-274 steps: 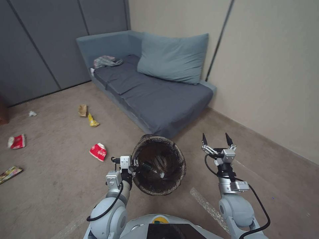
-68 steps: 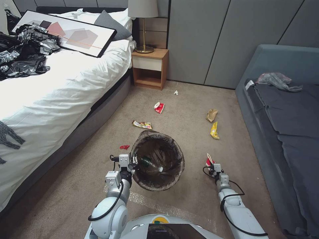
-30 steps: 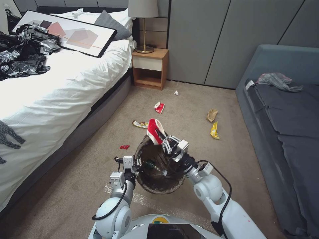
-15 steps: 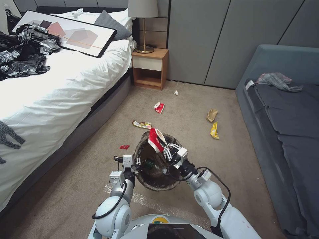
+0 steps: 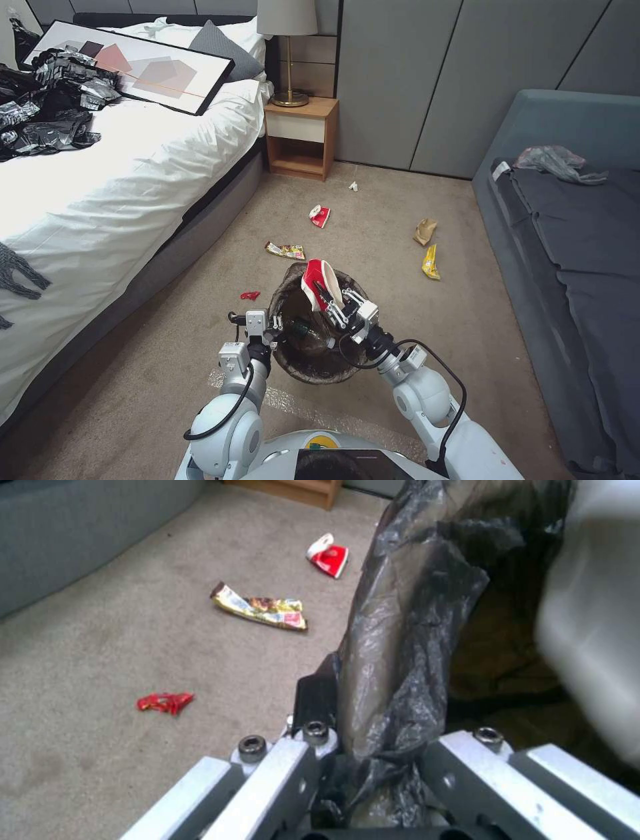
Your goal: Pick up the trash bin, then pick up the garbage from the floor and place it into the trash bin.
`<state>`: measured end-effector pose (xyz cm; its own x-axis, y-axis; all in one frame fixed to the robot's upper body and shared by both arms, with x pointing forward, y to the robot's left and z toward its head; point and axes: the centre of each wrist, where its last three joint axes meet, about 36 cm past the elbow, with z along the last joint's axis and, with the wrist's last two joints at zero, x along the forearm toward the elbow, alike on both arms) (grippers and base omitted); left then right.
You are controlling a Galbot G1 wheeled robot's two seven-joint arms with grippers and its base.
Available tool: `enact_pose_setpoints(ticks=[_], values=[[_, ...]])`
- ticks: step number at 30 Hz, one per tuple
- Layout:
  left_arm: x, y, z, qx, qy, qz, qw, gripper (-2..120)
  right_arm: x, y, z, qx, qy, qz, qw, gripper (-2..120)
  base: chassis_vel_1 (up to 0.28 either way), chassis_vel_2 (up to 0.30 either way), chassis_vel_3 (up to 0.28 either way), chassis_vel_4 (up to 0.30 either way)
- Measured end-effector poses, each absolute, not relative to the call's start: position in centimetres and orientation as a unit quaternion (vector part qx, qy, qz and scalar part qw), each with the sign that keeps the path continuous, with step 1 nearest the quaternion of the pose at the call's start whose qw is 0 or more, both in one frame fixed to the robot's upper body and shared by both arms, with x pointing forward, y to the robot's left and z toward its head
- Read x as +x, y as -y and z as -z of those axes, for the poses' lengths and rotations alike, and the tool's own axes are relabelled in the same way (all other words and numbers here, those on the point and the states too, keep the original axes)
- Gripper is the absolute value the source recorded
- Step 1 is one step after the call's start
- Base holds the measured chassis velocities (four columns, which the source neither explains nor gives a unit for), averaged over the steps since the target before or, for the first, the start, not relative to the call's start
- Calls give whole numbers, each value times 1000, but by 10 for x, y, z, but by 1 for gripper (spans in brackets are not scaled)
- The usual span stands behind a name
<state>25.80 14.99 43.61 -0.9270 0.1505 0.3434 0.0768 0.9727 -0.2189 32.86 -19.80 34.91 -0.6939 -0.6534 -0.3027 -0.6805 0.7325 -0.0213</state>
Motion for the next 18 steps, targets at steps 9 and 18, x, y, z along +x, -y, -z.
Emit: enact_pose_setpoints(ticks=[9,18], values=[[258,-150,-437,-57,977,-102,181,3,321,196,-348,-366,-918,-42,148,67,0,0,0,0],[259,-152,-438,-55,977,-102,180,3,321,196,-359,-368,-915,-41,162,98,0,0,0,0]])
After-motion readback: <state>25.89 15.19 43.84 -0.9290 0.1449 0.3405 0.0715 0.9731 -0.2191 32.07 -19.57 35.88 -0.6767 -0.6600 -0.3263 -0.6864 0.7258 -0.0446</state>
